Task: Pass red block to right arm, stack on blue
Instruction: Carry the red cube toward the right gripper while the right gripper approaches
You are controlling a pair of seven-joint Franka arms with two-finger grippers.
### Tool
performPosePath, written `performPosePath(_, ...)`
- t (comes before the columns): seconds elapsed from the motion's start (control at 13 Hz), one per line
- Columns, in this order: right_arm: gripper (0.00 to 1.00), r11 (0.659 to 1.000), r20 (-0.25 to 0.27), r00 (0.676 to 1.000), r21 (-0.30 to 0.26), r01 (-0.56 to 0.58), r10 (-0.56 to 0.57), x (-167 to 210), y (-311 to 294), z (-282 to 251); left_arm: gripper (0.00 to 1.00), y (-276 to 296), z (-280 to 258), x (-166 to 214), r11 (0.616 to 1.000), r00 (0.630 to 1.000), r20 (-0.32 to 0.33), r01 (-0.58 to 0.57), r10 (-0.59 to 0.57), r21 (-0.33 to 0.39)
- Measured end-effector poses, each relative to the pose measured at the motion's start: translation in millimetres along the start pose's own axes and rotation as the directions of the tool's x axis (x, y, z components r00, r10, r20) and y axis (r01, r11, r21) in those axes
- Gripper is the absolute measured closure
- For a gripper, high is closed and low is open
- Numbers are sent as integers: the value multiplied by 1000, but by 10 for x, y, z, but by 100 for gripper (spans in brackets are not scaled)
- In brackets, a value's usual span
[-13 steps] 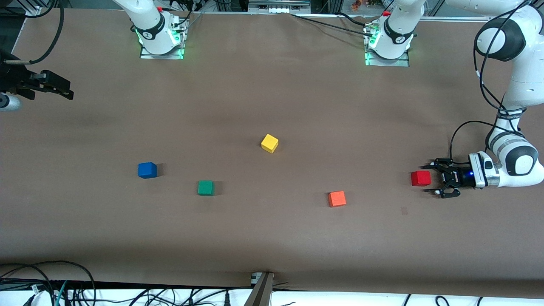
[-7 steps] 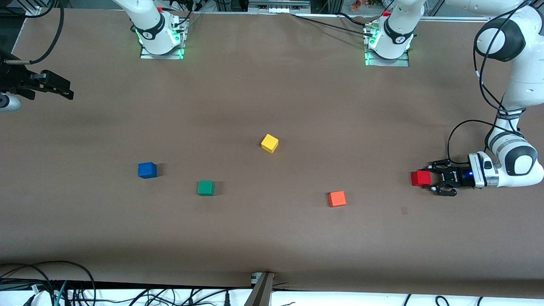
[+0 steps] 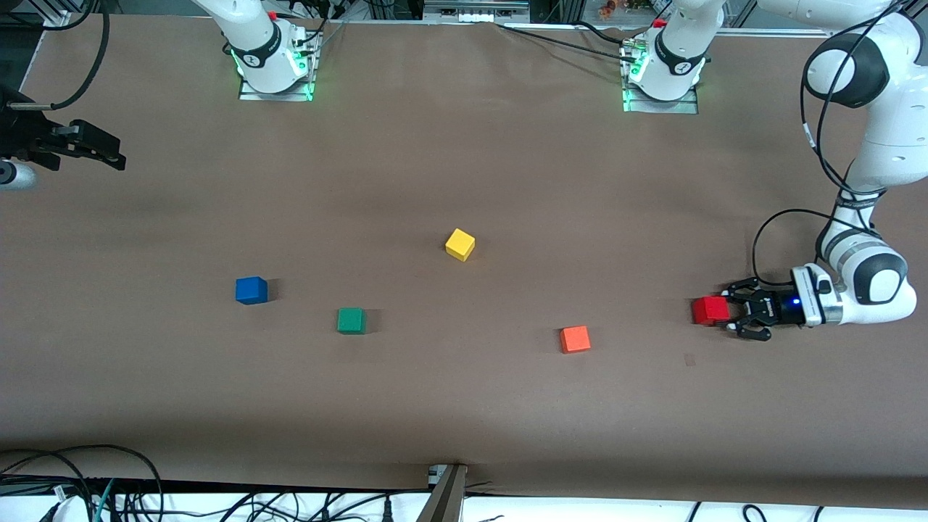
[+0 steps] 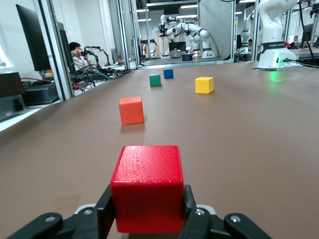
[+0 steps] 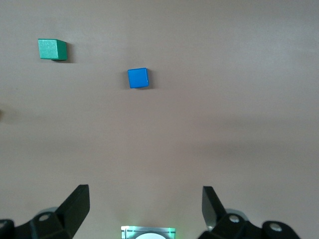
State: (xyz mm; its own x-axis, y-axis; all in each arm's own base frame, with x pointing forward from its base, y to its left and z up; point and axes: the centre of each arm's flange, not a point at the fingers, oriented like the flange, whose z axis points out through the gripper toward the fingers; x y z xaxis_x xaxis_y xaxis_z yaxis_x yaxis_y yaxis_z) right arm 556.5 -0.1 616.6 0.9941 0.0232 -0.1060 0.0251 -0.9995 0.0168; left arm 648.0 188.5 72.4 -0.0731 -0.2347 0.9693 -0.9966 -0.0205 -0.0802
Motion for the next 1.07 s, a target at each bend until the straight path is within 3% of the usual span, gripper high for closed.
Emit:
performPosePath(0.31, 0, 1000, 42, 999, -1, 20, -20, 110, -118, 190, 44, -294, 538, 371, 991, 988, -79, 128, -130, -30)
performPosePath(0.54, 0, 999, 63, 998, 33, 25, -27, 183, -183, 312, 44, -551, 1134, 841, 971, 970, -99, 212, -223, -115)
performPosePath(0.84, 0, 973, 120, 992, 230, 11, -40, 374, -365, 641, 44, -947, 1942, 1693, 944, 949, -104, 275, -297, -182)
performPosePath(1.07, 0, 931, 170, 984, 365, -13, -53, 549, -528, 951, 44, -1173, 2442, 2253, 939, 929, -152, 319, -337, -132)
